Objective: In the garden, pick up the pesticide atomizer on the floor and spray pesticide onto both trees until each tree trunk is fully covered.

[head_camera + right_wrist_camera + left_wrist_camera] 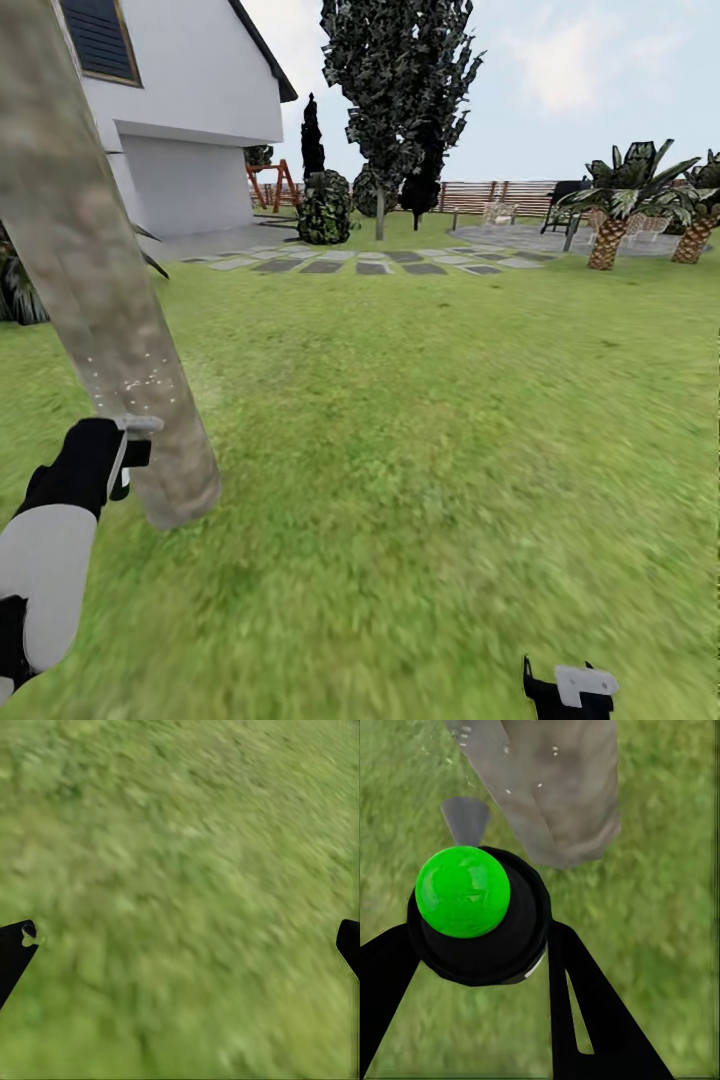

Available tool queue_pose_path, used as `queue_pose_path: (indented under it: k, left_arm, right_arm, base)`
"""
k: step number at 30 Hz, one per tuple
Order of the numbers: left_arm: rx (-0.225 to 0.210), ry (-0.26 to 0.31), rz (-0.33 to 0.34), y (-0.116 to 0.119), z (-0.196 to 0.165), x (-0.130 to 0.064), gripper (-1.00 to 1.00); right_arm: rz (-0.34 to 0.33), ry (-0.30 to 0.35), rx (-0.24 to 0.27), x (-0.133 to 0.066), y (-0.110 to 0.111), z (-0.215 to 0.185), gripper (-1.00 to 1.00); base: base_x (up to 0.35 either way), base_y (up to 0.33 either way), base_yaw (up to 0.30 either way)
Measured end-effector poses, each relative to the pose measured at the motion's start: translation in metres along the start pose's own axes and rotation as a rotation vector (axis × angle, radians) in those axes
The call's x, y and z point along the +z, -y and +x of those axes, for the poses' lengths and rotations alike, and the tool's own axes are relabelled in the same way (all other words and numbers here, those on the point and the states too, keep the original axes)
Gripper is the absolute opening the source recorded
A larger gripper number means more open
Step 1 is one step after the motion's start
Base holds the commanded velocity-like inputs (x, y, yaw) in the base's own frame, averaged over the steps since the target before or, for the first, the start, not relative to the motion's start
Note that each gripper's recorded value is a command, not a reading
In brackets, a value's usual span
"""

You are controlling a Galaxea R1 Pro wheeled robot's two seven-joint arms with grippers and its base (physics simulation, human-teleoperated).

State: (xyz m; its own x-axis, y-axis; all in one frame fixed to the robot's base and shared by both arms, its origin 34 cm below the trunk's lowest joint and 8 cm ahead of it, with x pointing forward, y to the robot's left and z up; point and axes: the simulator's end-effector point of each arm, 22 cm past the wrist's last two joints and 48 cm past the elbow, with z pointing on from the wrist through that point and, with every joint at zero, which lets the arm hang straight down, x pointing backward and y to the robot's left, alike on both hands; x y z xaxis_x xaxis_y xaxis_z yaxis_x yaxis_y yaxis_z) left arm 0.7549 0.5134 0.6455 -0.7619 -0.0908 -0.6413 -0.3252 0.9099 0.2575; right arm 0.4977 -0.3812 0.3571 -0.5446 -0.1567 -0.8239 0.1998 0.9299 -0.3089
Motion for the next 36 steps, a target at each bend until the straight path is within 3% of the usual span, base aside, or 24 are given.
queue_pose_path:
  k: [9, 12, 21, 36]
  left_arm:
    - [0.008, -0.025, -0.002, 0.0, 0.018, 0.006, -1.0]
    - [0.008, -0.027, -0.003, 0.0, 0.02, 0.006, -1.0]
    - [0.038, -0.104, 0.006, 0.009, 0.072, 0.023, -1.0]
    - [0.045, -0.124, 0.008, 0.012, 0.083, 0.026, -1.0]
  right_arm:
    - [0.0, 0.0, 0.0, 0.0, 0.0, 0.0, 1.0]
    - [0.0, 0.0, 0.0, 0.0, 0.0, 0.0, 1.0]
    - [-0.001, 0.0, 0.0, 0.0, -0.001, 0.0, 1.0]
    - [-0.002, 0.0, 0.0, 0.0, -0.001, 0.0, 1.0]
  base:
    - [0.038, -0.27, 0.007]
    - [0.218, -0.204, 0.207]
    - [0.098, -0.048, 0.272]
    - [0.288, -0.102, 0.062]
